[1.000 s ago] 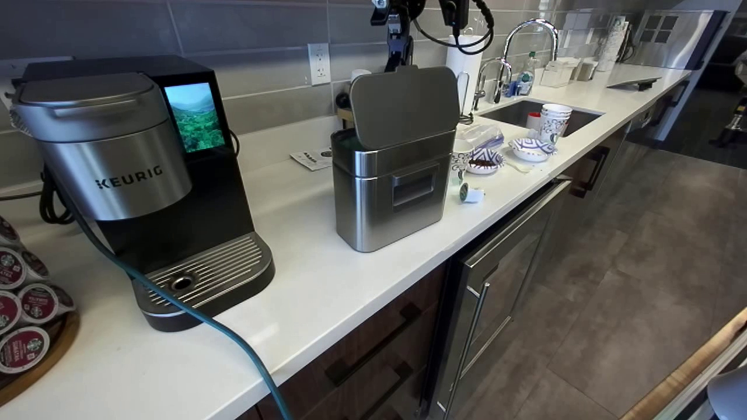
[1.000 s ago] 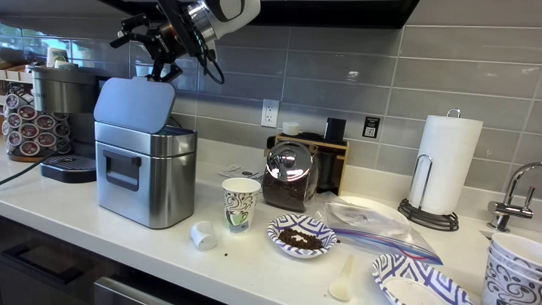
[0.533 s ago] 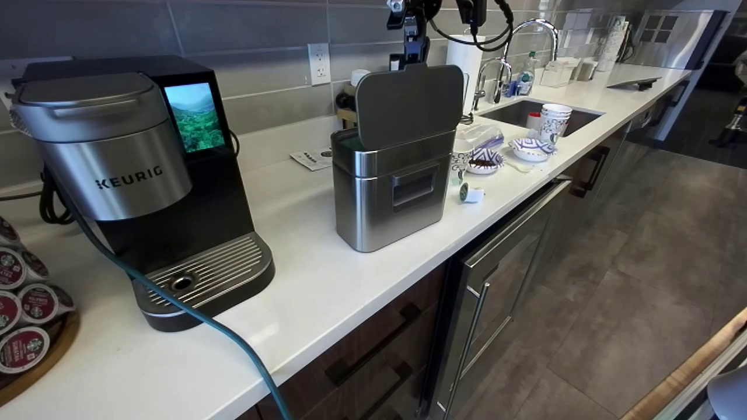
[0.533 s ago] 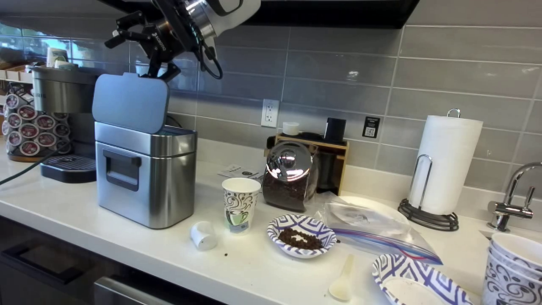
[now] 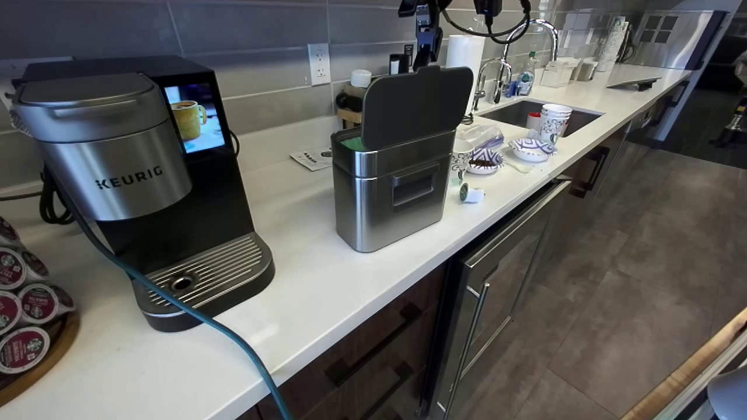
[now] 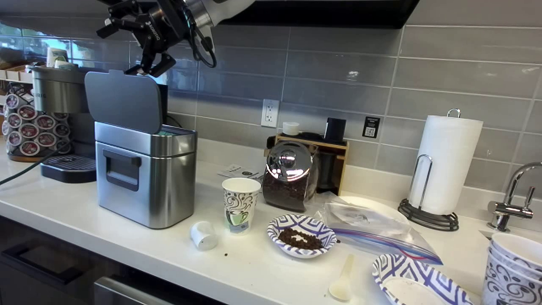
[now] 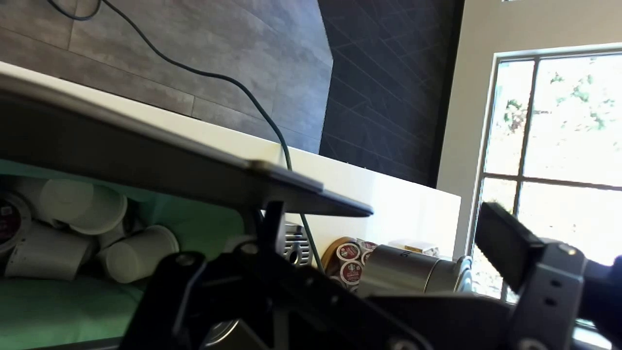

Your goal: Open the lid on the bin

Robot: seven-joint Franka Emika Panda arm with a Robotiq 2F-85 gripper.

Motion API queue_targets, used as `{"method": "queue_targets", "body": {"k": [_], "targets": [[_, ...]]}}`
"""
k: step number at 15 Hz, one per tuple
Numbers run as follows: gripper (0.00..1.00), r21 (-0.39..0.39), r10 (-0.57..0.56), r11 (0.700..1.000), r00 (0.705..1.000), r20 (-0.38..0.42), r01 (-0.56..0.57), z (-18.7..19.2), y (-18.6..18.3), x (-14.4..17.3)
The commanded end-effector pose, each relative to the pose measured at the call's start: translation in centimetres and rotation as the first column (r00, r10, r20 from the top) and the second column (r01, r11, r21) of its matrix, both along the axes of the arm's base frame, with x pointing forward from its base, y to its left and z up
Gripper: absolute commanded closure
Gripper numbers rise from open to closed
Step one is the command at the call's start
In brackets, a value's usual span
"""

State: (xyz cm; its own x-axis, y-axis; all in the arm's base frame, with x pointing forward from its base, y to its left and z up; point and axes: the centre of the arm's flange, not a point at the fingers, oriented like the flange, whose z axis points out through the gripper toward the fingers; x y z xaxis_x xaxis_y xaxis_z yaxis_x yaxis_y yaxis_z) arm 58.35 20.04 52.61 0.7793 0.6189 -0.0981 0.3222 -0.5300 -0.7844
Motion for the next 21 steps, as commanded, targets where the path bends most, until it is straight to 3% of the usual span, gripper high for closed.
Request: {"method": "queue_targets", "body": {"k": [1, 9, 14, 18, 21], "targets": [[0.0, 0.04, -0.026, 0.999, 0.998, -0.048, 0.028, -0.8, -0.2, -1.8], [0.0, -0.009, -0.053, 0.999, 0.998, -0.034, 0.053, -0.6, -0.8, -1.6], [0.0, -0.092, 0.046, 0.995, 0.987, 0.157, -0.032, -0.5, 0.3, -2.9], [0.0, -0.13, 0.012, 0.991, 0.931, 0.364, 0.038, 1.6, 1.0, -3.2], [0.0, -0.197, -0.021, 0.973, 0.898, 0.439, 0.119, 4.6, 1.7, -4.1]]}}
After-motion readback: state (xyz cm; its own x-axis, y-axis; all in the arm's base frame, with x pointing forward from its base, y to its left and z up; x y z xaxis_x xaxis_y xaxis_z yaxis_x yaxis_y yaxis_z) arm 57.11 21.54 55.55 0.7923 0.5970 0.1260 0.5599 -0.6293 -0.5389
